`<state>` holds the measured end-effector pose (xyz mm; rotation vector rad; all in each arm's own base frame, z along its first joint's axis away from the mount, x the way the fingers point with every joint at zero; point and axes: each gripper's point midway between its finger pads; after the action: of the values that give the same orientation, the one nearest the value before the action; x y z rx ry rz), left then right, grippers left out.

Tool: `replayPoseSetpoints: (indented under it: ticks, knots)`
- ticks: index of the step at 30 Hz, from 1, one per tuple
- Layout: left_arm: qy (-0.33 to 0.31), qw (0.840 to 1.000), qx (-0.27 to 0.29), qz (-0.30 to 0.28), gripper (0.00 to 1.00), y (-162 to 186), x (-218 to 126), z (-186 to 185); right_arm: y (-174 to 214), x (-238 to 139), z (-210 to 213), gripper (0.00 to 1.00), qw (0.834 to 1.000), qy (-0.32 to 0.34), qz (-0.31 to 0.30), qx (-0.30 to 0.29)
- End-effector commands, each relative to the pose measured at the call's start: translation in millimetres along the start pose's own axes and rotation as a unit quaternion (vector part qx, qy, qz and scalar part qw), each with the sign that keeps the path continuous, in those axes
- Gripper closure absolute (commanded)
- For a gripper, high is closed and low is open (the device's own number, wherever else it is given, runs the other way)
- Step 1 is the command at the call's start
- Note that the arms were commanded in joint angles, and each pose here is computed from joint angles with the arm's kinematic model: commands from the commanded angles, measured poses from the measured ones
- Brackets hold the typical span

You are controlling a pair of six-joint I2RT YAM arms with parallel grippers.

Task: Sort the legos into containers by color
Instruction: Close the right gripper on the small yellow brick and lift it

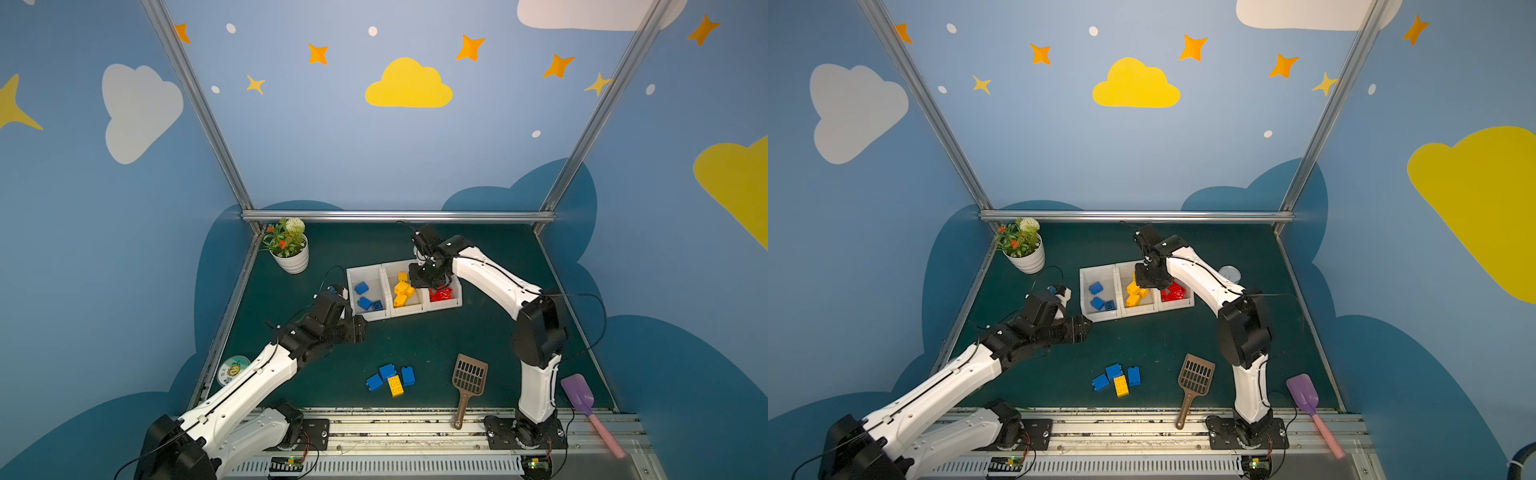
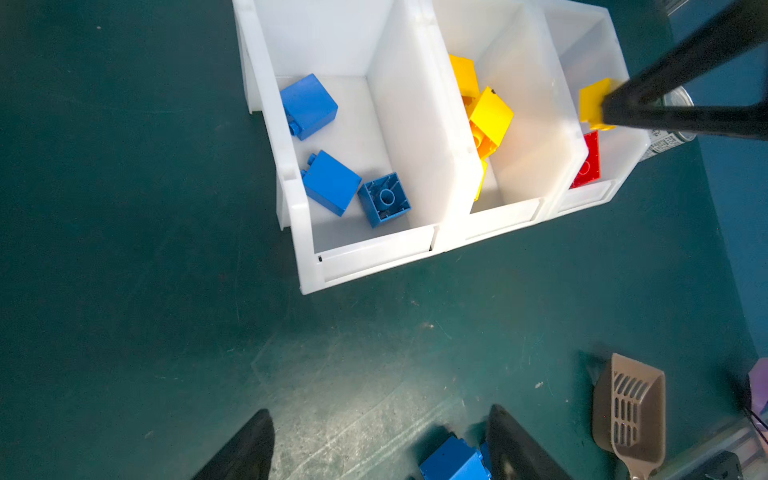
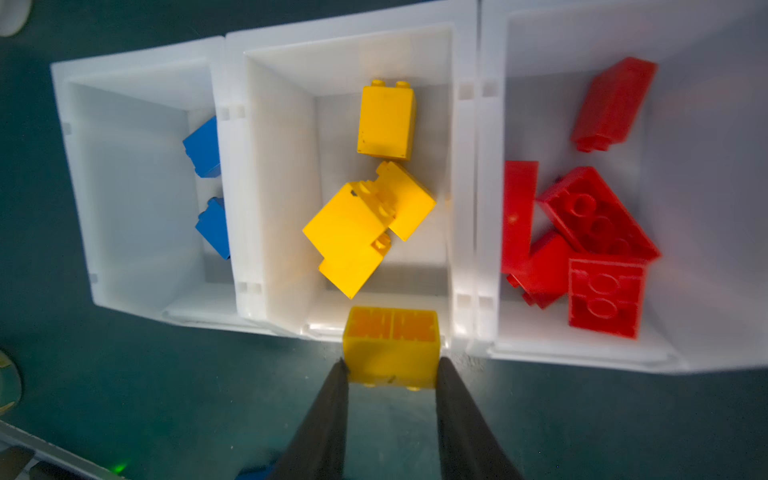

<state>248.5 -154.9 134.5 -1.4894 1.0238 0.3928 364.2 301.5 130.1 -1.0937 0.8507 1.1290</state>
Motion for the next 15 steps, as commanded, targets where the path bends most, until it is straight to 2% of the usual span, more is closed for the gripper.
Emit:
replayPoseSetpoints:
  ticks: [1, 6, 15]
  knots:
    - [0.008, 1.0, -0.005, 0.004, 0.19, 6, 1, -1, 9, 3, 6, 0.51, 1.0, 0.003, 0.026, -0.007]
    - [0.011, 1.0, -0.005, 0.007, 0.2, 9, 3, -1, 7, -2, 7, 0.38, 1.0, 0.003, 0.017, -0.009]
    - [0.024, 1.0, 0.0, 0.011, 0.19, 10, 4, -6, 7, -31, 7, 0.37, 1.0, -0.007, -0.003, -0.014]
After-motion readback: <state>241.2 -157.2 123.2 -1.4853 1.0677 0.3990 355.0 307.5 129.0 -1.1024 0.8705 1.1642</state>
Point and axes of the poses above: each gripper's point midway between its finger pads, its own x axis out along the fingers, its own z axis along the line the jaws close on, y = z × x, and after that the axes turned 14 degrees about x, right-handed
